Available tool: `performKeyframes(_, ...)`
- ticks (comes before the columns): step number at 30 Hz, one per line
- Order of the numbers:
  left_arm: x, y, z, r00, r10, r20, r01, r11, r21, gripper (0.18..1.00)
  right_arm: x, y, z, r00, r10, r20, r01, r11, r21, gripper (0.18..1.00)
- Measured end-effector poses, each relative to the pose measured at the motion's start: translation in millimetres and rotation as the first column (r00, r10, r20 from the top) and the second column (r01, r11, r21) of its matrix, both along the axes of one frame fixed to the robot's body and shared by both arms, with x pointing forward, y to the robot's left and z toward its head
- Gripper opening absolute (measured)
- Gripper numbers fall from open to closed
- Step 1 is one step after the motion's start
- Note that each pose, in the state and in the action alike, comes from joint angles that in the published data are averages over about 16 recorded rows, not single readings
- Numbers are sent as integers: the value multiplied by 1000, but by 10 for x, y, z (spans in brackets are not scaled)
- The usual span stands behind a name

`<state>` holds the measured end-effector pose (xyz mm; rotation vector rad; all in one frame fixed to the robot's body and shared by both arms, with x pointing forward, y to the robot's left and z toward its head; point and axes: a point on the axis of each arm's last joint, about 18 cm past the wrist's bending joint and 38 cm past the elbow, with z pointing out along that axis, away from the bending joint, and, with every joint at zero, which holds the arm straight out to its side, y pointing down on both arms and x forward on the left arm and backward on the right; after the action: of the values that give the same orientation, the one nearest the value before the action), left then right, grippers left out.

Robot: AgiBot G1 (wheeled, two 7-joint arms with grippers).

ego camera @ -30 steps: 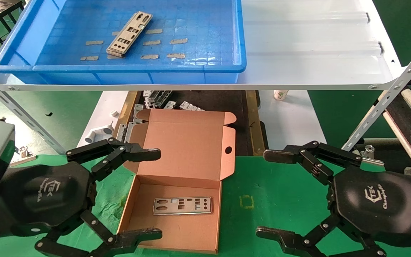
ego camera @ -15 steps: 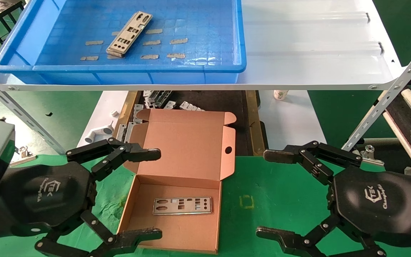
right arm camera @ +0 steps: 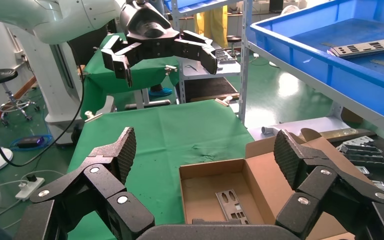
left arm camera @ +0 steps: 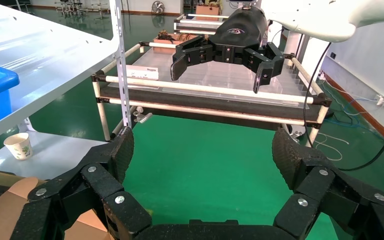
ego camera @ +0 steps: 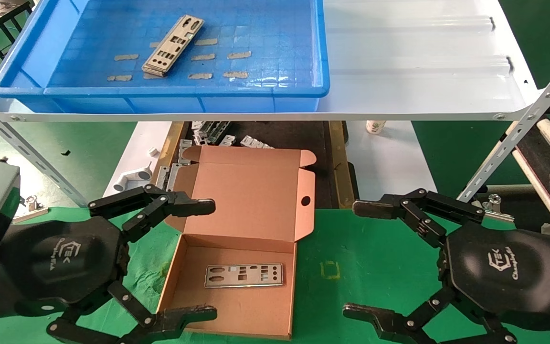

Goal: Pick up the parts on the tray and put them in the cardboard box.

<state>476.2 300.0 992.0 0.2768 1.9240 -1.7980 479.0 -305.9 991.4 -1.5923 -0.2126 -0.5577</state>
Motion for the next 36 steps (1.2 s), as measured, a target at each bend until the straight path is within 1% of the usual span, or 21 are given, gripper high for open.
performKeyframes(36,0,0,0,1000,0,0,0,1000,0,1001,1,0,-1,1000,0,0,0,1000,0,1001)
